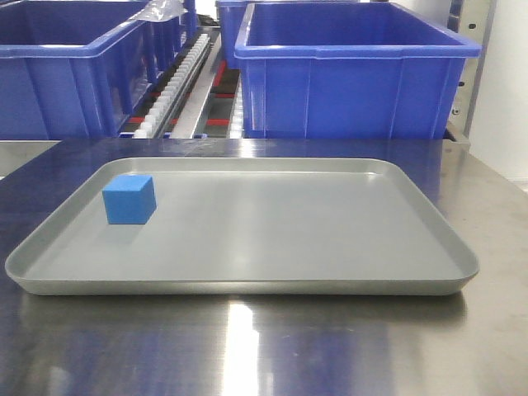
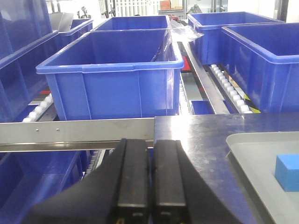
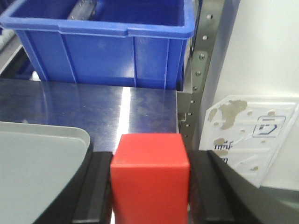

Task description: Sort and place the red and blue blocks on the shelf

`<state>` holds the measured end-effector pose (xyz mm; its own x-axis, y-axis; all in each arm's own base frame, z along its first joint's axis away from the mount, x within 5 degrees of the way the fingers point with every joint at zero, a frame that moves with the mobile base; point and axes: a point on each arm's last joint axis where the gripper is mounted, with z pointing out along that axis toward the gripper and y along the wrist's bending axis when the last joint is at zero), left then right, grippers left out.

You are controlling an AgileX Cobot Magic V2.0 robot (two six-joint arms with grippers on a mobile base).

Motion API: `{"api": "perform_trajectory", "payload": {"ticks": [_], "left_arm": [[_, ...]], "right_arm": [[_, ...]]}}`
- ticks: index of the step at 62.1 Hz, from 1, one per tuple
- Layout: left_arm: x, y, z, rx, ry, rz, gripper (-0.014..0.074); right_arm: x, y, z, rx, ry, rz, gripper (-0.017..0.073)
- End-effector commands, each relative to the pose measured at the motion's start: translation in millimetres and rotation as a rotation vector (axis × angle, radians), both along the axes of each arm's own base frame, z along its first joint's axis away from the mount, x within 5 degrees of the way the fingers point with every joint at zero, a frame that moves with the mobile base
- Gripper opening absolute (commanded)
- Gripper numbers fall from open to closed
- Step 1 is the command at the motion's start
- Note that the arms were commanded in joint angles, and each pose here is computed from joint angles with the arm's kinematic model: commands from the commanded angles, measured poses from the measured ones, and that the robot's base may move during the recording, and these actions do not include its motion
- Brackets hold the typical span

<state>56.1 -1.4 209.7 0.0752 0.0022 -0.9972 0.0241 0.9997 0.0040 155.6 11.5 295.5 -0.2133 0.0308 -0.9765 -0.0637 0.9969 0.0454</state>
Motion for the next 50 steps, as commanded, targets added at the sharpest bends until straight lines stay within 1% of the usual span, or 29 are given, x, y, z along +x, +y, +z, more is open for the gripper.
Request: {"api": "perform_trajectory", "payload": {"ticks": [1, 8, 17, 50], "left_arm": [[-0.1, -0.1, -6.7, -0.012, -0.054, -0.003, 0.0125], [-0.1, -0.1, -6.7, -0.012, -0.054, -0.003, 0.0125], [-0.1, -0.1, -6.7, -0.012, -0.054, -0.003, 0.0125], [-0.1, -0.1, -6.7, -0.012, -0.054, -0.003, 0.0125]], "right_arm": [[-14.7, -2.3, 17.8, -0.003, -0.168, -0.007, 0.0052], [-32.3, -3.4, 17.3, -0.001, -0.201, -0.007, 0.0052], [-43.9, -4.1, 19.9, 0.000, -0.212, -0.006, 0.0052], [-45.0, -4.2, 20.5, 0.000, -0.217, -0.006, 0.0052]]}}
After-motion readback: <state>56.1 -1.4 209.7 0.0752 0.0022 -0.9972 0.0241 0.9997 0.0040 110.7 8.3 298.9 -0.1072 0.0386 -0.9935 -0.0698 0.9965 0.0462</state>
